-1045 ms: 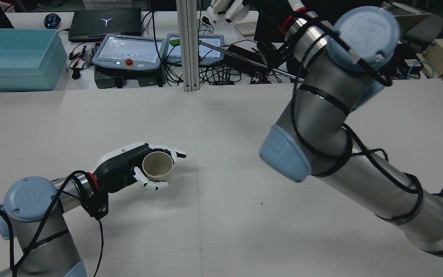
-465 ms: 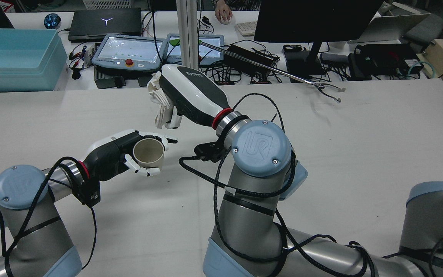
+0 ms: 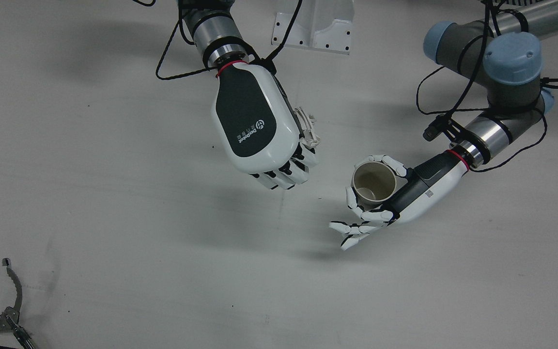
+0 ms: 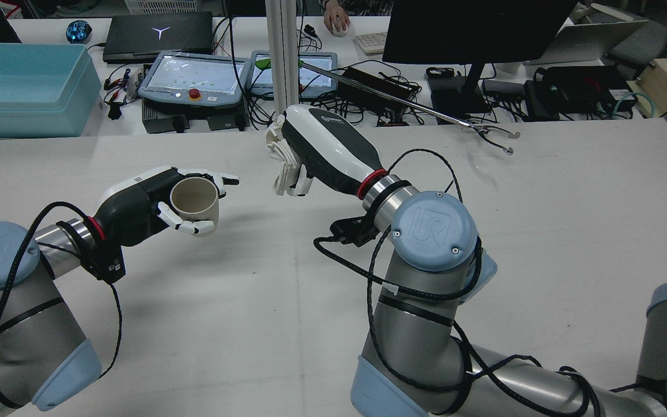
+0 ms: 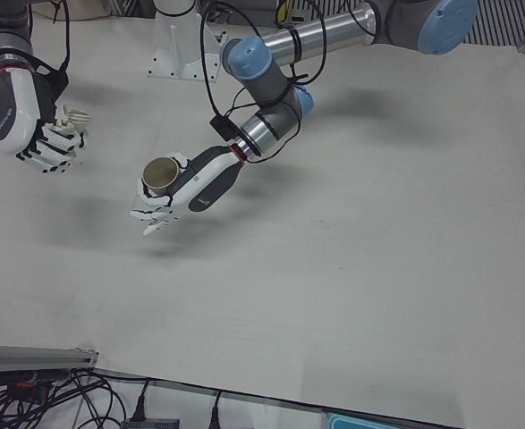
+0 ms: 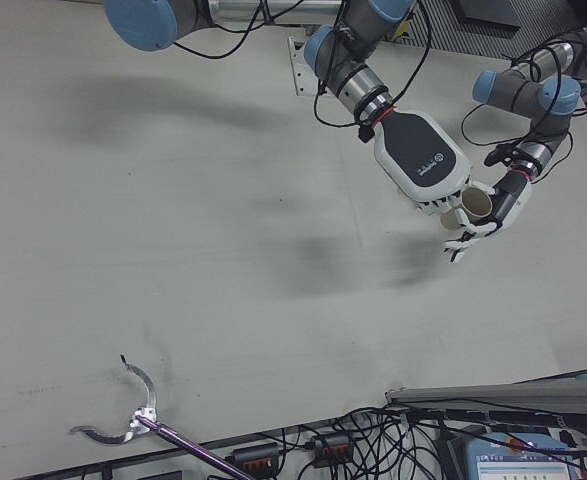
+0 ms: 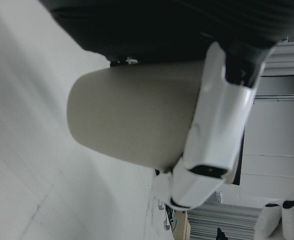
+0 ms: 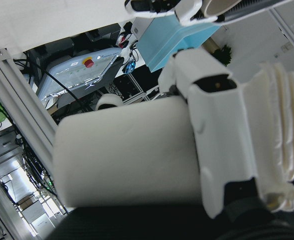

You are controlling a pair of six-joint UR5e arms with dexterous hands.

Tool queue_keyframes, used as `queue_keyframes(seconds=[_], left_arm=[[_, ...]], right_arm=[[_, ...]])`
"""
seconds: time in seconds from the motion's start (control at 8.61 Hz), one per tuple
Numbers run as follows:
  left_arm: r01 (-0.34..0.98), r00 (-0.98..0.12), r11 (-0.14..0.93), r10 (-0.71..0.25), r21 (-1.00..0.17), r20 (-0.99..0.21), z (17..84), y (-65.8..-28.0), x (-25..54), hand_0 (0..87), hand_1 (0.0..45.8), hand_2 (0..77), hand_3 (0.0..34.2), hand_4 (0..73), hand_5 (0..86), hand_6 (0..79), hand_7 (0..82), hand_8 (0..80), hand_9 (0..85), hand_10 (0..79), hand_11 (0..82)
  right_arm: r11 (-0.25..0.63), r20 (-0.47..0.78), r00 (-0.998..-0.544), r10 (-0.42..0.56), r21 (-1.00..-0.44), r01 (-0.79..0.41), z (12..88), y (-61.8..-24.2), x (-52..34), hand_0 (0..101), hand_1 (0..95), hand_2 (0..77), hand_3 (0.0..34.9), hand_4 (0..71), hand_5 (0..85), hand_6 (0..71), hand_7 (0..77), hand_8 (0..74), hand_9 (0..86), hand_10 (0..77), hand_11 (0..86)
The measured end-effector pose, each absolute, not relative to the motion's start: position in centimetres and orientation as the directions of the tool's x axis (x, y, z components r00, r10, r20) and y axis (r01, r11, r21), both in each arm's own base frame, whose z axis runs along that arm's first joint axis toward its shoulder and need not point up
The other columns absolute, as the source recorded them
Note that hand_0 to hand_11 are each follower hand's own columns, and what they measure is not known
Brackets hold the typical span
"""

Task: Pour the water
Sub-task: 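Tilt the white cup with the right hand over the beige cup, then move the white cup back and lower it to the table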

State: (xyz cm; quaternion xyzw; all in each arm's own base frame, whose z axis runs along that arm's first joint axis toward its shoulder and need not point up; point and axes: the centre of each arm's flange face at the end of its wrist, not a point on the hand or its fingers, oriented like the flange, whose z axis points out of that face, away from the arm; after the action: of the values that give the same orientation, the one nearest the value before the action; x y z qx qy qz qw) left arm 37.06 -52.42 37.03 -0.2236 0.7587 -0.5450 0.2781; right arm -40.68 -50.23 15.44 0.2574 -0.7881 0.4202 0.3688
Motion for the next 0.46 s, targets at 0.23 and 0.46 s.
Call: queue_keyframes(seconds=[0.23,0.46], left_arm=[[-0.045,-0.75,0.302,-0.64,-0.952,-0.167,44.4,-51.0,34.9,80.3,23.5,38.2,0.2,45.3,44.7,17.5,24.0,6.0,5.5,7.1,13.1],[-0.06,-0.784,0.263,-0.61,-0.963,-0.118,54.5,-48.7,27.7,80.3,22.9,38.2,0.2,45.3,44.7,18.5,24.5,6.5,5.5,9.3,14.7]], right_arm=[[0.472,0.623,-0.782,-0.028,-0.681,-0.56,20.9,-52.8,-35.1,80,12.5,52.4,2.3,60.5,69.3,69.8,69.3,57.8,68.2,56.7,48.0],[0.344,0.29,-0.955,0.059,-0.904,-0.253,34.8,-54.4,-29.0,80,12.5,52.9,2.1,60.5,69.3,69.8,69.3,57.8,68.2,56.7,48.0]])
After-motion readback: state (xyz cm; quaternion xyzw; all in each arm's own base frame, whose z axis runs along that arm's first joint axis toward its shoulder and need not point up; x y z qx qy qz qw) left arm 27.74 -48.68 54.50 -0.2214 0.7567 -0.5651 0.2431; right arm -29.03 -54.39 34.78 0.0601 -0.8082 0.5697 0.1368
